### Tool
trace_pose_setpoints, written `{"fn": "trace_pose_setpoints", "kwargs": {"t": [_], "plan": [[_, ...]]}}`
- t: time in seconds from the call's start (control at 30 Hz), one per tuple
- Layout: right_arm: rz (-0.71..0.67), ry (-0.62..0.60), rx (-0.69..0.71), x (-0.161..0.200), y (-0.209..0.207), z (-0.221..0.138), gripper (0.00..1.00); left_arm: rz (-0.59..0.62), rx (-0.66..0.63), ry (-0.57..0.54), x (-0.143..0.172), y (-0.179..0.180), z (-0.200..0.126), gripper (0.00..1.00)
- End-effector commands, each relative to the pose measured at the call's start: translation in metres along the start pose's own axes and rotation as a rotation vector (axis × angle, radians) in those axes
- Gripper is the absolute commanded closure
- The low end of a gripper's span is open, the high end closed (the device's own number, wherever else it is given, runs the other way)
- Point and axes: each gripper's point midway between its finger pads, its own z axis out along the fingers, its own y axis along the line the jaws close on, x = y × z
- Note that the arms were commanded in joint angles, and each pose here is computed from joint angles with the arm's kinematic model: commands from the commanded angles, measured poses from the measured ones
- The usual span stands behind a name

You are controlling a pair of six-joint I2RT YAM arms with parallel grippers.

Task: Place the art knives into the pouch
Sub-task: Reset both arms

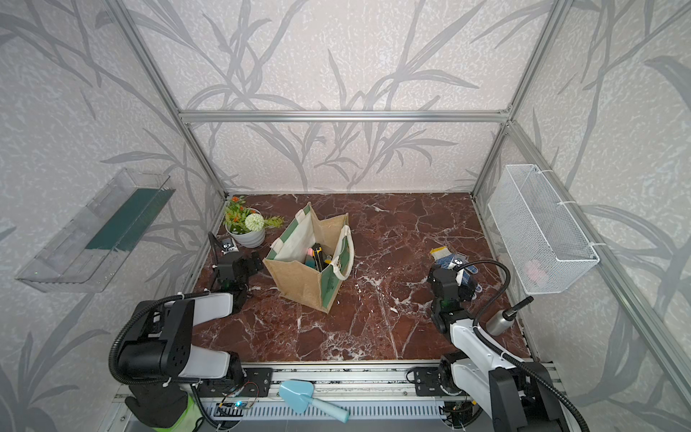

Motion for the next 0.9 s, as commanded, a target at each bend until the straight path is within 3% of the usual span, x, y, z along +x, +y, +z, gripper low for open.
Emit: {"fn": "trace_pose_setpoints", "kwargs": {"t": [0.0, 0.23, 0.33, 0.53, 0.6, 0.87], "plan": [[0.037, -0.093, -0.043, -0.022, 0.009, 0.004, 0.01, 0.005, 0.066, -0.088, -0.014, -0.012, 0.004, 0.01], [-0.038, -0.106, -0.135, -0.027, 0.047, 0.038, 0.01, 0.049, 0.095, -0.052, -0.013, -0.022, 0.009, 0.01], [-0.159, -0.013, -0.273, -0.020, 0.081, 0.046, 0.01, 0.049, 0.094, -0.051, -0.013, -0.022, 0.009, 0.01], [-0.247, -0.099, -0.497, -0.009, 0.124, 0.044, 0.01, 0.050, 0.094, -0.052, -0.013, -0.022, 0.009, 0.01], [-0.274, -0.019, -0.492, -0.005, 0.124, 0.044, 0.01, 0.050, 0.094, -0.052, -0.013, -0.022, 0.009, 0.01], [-0.272, -0.023, -0.490, -0.006, 0.124, 0.044, 0.01, 0.059, 0.091, -0.057, -0.014, -0.024, 0.008, 0.01]]}}
